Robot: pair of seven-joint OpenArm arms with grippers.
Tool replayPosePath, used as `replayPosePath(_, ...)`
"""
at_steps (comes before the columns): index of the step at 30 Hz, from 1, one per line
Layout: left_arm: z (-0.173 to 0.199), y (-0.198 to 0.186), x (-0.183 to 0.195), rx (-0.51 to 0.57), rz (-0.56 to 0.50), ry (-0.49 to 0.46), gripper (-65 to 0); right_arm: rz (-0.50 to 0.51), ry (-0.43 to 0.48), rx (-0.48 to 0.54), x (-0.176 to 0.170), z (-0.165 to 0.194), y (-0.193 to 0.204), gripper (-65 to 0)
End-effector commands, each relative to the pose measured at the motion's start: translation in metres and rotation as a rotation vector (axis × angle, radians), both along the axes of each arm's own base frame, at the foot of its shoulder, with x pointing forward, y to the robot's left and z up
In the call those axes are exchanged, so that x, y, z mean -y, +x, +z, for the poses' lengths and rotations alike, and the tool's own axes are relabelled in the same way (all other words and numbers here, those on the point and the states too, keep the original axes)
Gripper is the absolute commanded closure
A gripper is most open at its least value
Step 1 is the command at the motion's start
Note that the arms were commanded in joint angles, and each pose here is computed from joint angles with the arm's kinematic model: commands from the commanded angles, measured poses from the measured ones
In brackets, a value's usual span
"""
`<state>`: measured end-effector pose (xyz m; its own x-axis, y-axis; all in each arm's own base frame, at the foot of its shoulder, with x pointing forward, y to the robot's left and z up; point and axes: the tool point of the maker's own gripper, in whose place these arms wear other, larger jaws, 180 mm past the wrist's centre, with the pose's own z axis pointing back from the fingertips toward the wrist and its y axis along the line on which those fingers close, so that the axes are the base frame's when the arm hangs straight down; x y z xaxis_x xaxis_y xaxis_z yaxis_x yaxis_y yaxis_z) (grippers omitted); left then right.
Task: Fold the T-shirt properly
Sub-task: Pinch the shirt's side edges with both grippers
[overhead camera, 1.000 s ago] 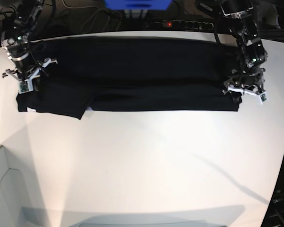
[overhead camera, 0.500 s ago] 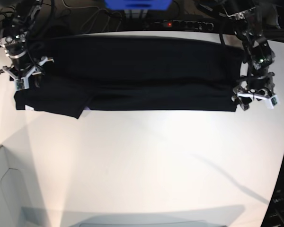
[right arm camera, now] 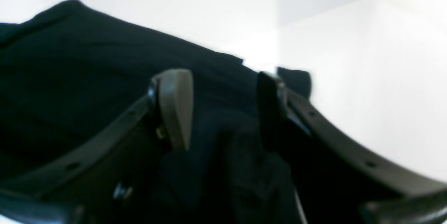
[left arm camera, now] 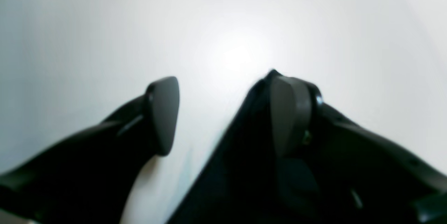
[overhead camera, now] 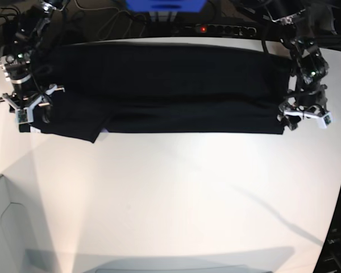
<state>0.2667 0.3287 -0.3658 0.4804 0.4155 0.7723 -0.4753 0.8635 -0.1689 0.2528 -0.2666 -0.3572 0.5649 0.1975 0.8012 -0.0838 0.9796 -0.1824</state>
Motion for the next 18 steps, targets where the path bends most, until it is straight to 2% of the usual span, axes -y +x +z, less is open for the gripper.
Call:
replayPosePath(1,0.012,0.007,-0.006,0.038,0.0,0.025,-40.0,0.022,0.008,0.041,-0.002,0.008,0.01,-30.6)
replayPosePath(5,0.01,0.006,-0.006,0.035,0.001,0.023,-40.0,-0.004,0.064,0.008,0.001,-0.013,0.018,-30.6)
replayPosePath(11,0.011,0.006,-0.008,0.034,0.003,0.026,-40.0,-0.01,0.085,-0.023,0.001,-0.026,0.014,-29.1)
replayPosePath(14,0.011,0.006,-0.009,0.034,0.003,0.028,-40.0,-0.003,0.087,-0.047,-0.001,-0.033,0.005,-20.2)
replayPosePath(18,0.011,0.005,-0.009,0.034,0.005,0.027,-40.0,-0.007,0.081,-0.051,0.0,-0.033,0.002,0.0)
